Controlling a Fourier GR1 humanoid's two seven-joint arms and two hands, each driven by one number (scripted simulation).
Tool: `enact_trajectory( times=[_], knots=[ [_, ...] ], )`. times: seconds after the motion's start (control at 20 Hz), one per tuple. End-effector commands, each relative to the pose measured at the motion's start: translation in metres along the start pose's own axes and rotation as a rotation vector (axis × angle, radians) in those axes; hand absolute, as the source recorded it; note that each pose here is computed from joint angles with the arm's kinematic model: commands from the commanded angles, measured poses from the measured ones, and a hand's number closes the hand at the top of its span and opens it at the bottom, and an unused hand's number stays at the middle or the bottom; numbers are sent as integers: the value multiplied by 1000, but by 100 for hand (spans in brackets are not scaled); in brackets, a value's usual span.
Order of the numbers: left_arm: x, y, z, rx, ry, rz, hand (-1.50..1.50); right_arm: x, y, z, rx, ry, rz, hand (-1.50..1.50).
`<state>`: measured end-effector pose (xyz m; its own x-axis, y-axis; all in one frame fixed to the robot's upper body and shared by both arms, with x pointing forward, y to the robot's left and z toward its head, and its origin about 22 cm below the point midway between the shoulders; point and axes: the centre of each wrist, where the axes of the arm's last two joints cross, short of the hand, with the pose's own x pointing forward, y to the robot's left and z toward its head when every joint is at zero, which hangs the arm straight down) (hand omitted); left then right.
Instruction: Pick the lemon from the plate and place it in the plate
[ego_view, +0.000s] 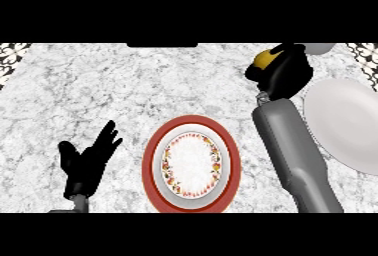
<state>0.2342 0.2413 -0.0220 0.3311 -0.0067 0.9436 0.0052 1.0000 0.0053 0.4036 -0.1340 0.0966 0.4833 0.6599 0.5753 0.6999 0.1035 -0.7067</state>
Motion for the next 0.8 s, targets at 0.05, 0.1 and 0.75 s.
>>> enact_trajectory(
  times=[0.05,0.1,0.75],
  knots=[
    [-7,-5,3,10,46,3,0,-20,-7,-10,-171,225,-191,150],
    [-3,-7,10,0,31,9,0,-47,0,-19,-215,230,-147,150],
    [-12,-2,2,19,36,-4,0,-178,-13,-99,-426,302,-29,150]
  ],
)
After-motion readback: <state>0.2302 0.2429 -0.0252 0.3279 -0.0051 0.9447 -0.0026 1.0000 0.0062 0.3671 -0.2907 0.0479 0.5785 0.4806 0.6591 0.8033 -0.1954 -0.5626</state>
